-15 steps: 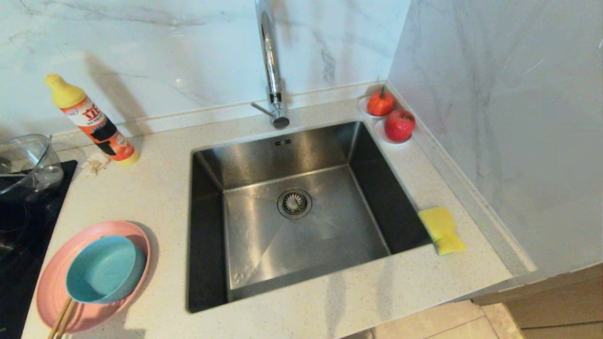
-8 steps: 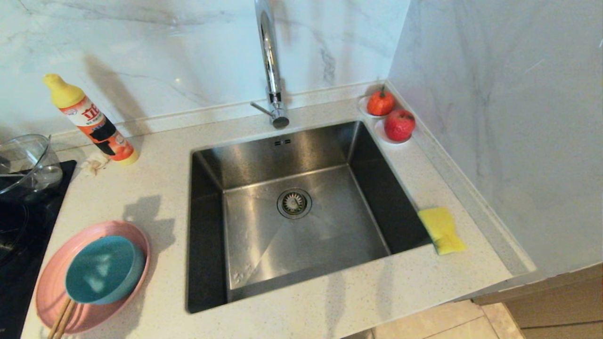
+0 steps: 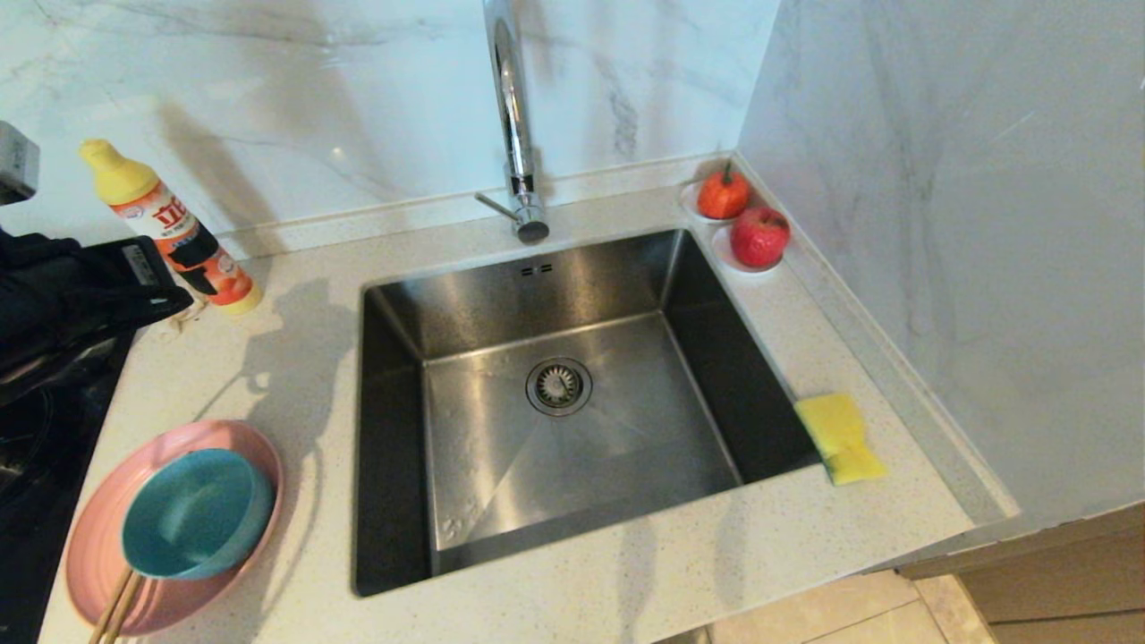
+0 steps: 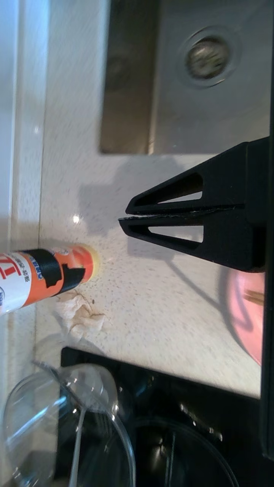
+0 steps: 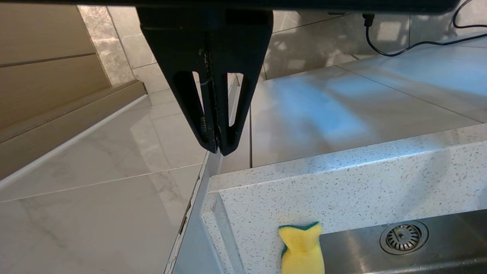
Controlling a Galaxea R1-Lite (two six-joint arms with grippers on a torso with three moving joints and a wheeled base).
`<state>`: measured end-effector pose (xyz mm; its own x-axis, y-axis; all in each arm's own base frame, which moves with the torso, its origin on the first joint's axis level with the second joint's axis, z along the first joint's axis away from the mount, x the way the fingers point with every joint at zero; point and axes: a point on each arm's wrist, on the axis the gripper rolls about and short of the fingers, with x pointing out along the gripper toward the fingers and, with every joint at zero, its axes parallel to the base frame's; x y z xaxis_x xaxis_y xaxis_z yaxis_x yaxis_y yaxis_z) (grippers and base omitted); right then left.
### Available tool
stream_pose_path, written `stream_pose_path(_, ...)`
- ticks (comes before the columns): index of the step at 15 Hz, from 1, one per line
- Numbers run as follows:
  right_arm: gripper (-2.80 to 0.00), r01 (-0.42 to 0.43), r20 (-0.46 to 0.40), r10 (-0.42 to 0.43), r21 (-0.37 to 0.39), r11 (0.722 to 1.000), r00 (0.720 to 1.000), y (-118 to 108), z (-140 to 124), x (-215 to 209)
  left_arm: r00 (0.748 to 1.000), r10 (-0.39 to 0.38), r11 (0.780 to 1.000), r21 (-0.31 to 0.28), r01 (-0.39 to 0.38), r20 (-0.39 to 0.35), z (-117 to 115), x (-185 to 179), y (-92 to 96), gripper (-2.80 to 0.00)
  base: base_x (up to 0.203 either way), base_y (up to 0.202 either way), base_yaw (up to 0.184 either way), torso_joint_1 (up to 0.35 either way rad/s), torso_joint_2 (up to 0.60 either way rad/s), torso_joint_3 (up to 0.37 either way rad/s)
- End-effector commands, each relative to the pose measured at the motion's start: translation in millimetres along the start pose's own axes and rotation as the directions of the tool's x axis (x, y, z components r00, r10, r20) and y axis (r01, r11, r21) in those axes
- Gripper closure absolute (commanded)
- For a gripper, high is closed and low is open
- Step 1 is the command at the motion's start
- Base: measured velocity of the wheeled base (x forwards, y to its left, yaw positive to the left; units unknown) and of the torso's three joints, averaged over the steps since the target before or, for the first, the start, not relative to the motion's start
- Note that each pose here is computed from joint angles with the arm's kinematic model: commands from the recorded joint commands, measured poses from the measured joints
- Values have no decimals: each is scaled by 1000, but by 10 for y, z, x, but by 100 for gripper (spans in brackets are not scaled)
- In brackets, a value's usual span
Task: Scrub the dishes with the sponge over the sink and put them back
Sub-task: Grab the dish soap
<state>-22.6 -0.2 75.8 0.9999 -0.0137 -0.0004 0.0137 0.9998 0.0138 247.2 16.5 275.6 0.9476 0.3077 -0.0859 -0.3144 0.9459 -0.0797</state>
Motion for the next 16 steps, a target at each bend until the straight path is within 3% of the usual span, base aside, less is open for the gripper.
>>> stream_pose_path(1, 0, 0, 0, 0, 0, 1000, 1000, 0, 0, 0, 997, 42, 999, -10, -43, -64, -166, 424, -83, 0, 0, 0, 0, 0, 0, 0)
stream_pose_path(2, 0, 0, 0, 0, 0, 1000, 1000, 0, 0, 0, 996, 60, 998, -14, -61, -68, -184, 521, -93, -203, 0, 0, 0, 0, 0, 0)
stream_pose_path(3, 0, 0, 0, 0, 0, 1000, 1000, 0, 0, 0, 995, 73, 997, -14, -74, -73, -204, 612, -101, -280, 0, 0, 0, 0, 0, 0)
stream_pose_path(7, 0, 0, 0, 0, 0, 1000, 1000, 0, 0, 0, 990, 108, 993, -45, -113, -88, -281, 894, -55, -280, 0, 0, 0, 0, 0, 0)
stream_pose_path(11, 0, 0, 0, 0, 0, 1000, 1000, 0, 0, 0, 993, 122, 990, -71, -121, 4, -345, 1162, -11, -280, 0, 0, 0, 0, 0, 0)
stream_pose_path(16, 0, 0, 0, 0, 0, 1000, 1000, 0, 0, 0, 986, 167, 983, -81, -164, 29, -407, 1411, 136, -280, 0, 0, 0, 0, 0, 0)
